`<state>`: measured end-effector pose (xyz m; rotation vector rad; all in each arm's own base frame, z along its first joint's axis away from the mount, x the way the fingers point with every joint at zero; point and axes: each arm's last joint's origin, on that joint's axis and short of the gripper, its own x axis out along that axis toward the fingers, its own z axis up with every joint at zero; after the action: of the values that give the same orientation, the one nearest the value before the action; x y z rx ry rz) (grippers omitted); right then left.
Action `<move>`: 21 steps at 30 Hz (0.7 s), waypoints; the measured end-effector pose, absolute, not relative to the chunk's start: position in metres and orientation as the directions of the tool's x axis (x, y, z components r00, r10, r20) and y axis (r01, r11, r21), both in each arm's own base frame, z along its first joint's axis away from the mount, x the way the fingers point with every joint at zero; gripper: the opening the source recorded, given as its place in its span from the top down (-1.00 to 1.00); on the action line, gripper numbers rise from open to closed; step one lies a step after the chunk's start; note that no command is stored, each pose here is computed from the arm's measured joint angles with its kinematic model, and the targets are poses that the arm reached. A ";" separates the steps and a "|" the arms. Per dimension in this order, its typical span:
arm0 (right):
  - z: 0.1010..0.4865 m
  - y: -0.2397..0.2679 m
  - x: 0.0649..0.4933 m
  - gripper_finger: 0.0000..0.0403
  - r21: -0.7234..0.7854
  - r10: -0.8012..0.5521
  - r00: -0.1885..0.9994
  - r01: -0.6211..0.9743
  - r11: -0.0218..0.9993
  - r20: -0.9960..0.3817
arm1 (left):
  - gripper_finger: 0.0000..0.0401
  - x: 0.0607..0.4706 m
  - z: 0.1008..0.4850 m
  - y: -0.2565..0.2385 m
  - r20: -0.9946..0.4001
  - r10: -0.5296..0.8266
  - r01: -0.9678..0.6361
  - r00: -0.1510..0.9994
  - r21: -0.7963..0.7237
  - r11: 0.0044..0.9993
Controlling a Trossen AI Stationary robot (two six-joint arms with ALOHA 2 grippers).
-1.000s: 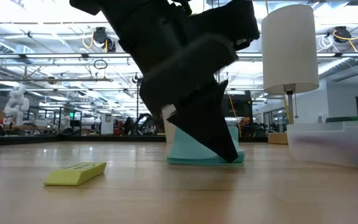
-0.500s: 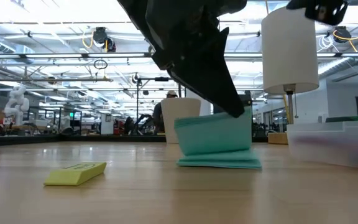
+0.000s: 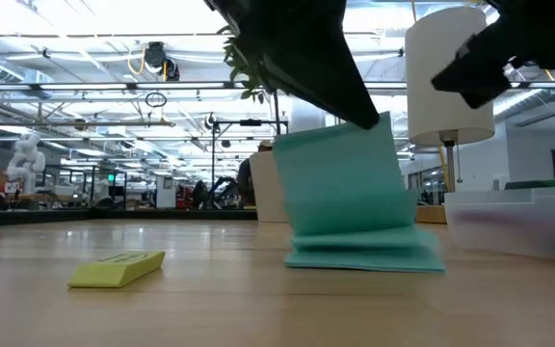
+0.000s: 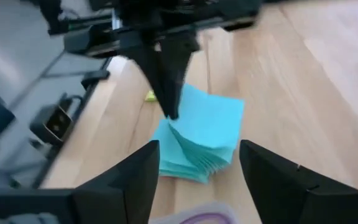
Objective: Pack school essentials
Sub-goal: Put the blue sticky notes into the purple supply box
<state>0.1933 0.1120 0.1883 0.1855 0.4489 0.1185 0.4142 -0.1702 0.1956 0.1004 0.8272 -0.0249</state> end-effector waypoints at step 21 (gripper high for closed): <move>0.138 0.138 0.260 0.01 -0.004 0.162 0.896 -0.179 0.984 -0.415 | 1.00 0.418 0.195 -0.160 -0.749 -0.023 0.094 0.662 0.052 0.994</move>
<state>0.2600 0.1382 0.1377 -0.0426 0.4259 0.1767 0.4182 -0.1605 0.1951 0.0885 0.8449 -0.0661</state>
